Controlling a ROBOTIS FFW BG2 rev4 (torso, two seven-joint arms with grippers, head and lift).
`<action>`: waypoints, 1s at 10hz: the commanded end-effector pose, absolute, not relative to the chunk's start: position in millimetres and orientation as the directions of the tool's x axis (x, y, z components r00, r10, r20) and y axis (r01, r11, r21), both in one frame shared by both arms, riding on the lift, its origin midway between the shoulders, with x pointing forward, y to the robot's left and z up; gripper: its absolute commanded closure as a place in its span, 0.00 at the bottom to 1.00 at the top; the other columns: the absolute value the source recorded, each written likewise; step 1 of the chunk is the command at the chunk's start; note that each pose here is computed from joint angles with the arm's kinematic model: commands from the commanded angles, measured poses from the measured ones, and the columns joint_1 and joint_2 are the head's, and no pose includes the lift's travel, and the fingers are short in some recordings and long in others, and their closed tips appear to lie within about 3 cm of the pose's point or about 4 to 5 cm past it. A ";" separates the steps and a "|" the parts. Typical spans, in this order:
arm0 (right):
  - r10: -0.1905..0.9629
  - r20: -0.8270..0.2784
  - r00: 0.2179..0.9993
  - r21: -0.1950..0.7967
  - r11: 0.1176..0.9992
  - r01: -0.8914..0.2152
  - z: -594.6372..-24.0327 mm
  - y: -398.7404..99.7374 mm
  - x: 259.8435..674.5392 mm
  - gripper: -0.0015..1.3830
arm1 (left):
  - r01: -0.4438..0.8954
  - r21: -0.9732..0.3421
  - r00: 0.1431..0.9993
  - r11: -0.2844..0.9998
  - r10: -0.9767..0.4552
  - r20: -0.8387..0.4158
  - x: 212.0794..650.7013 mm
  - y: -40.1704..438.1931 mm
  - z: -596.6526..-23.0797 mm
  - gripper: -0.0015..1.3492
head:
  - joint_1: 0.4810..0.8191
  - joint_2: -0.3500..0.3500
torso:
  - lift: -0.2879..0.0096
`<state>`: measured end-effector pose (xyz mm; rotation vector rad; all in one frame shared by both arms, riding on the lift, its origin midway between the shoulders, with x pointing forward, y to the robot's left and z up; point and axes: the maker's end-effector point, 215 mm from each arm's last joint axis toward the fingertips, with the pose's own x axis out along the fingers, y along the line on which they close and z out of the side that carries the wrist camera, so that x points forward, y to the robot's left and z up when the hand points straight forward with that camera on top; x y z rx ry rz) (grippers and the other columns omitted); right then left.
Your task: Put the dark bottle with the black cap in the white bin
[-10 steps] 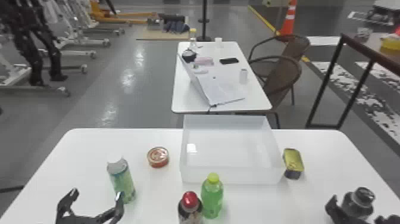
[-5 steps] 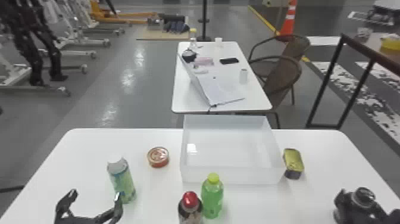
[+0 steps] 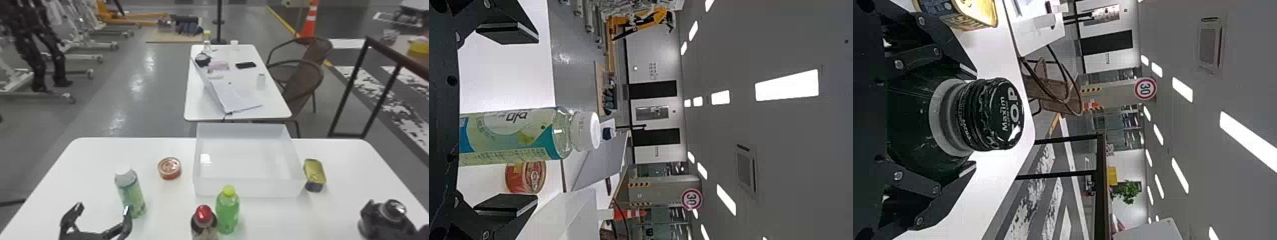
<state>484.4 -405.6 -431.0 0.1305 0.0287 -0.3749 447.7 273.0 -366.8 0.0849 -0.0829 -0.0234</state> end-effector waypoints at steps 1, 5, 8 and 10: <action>-0.353 0.000 0.936 0.156 0.924 0.349 -402.1 -393.5 486.4 0.58 | 0.020 0.083 0.996 0.996 -0.026 0.082 448.2 272.2 -366.9 0.12 | 0.20 0.50 | 0.63; -0.297 0.111 0.948 0.214 0.939 0.269 -283.6 -351.7 512.0 0.58 | 0.023 0.080 0.996 0.997 -0.030 0.081 450.2 269.8 -368.0 0.12 | 0.20 0.50 | 0.63; -0.215 0.161 0.963 0.275 0.947 0.166 -245.3 -331.0 551.6 0.59 | 0.027 0.075 0.996 0.997 -0.033 0.080 451.5 266.9 -369.6 0.13 | 0.20 0.50 | 0.63; -0.162 0.187 0.969 0.293 0.951 0.102 -238.8 -311.5 585.6 0.65 | 0.035 0.069 0.996 0.997 -0.040 0.079 452.7 262.7 -370.3 0.12 | 0.20 0.50 | 0.63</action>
